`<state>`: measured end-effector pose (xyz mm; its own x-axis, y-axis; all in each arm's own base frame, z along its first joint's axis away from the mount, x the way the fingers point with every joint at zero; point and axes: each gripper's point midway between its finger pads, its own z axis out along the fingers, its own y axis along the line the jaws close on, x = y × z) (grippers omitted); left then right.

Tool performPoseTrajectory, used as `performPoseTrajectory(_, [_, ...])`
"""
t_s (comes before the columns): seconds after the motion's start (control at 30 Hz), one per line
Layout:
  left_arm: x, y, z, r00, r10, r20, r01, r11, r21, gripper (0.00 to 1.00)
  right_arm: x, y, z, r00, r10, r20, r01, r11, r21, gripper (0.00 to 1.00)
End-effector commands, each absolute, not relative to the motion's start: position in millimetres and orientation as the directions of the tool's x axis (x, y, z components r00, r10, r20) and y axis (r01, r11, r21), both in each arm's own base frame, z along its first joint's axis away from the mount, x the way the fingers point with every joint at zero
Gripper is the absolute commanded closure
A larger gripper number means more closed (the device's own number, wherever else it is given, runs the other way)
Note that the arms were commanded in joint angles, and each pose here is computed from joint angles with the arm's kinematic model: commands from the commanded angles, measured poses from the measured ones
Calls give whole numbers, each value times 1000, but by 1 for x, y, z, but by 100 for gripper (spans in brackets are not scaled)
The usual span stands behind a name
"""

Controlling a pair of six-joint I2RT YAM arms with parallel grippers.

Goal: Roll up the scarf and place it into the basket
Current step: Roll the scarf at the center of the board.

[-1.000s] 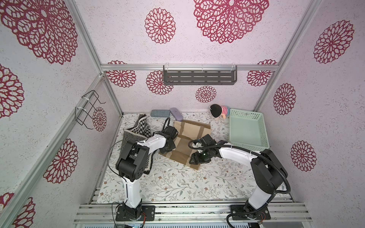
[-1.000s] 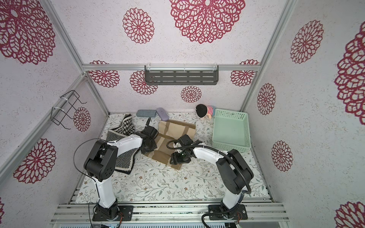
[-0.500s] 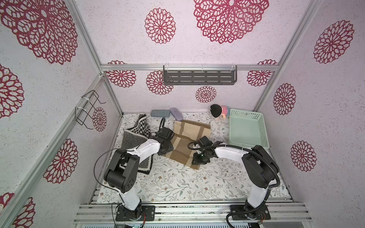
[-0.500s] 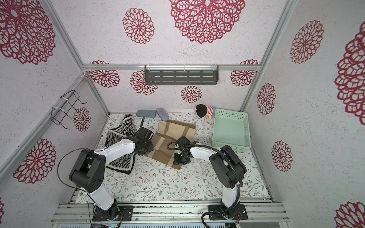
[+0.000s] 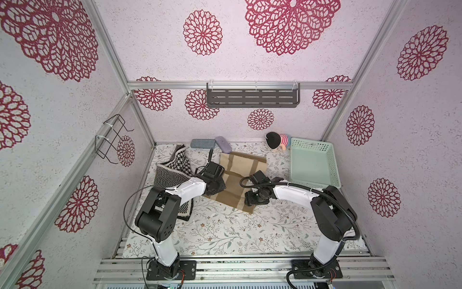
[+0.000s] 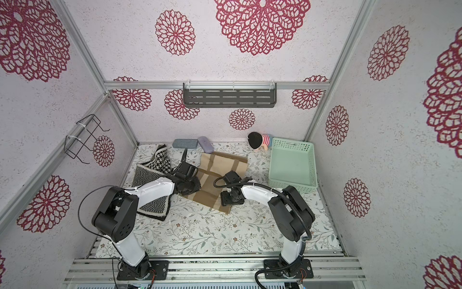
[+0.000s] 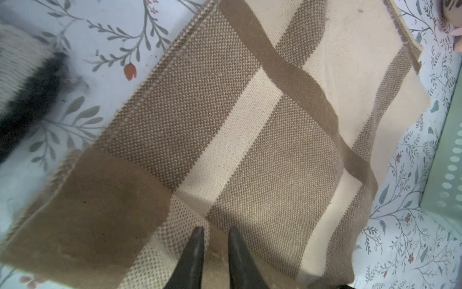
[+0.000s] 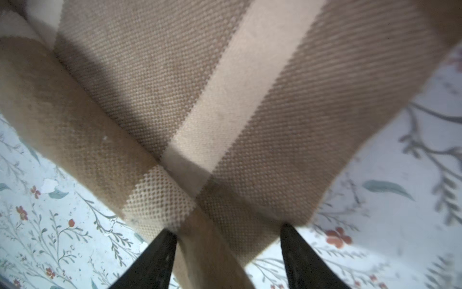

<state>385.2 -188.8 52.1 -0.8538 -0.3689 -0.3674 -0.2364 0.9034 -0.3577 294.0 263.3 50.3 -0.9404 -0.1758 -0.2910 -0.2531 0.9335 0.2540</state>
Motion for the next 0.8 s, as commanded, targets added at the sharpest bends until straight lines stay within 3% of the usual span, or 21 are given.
performPoseTrajectory(0.0, [395,-191,49,-843,-379,-382,-225,894,-388,79,301,244,87,-897,-186,-402,-267,951,157,32])
performPoseTrajectory(0.2, [396,-194,35,-849,-383,-364,-234,890,-391,82,286,273,111,-752,-418,-509,-441,894,-82,31])
performPoseTrajectory(0.43, [396,-190,24,-858,-386,-339,-243,886,-395,82,267,328,85,-568,-705,-425,-590,709,-387,29])
performPoseTrajectory(0.77, [395,-185,19,-864,-387,-323,-244,882,-402,82,276,340,48,-470,-808,-354,-635,589,-501,24])
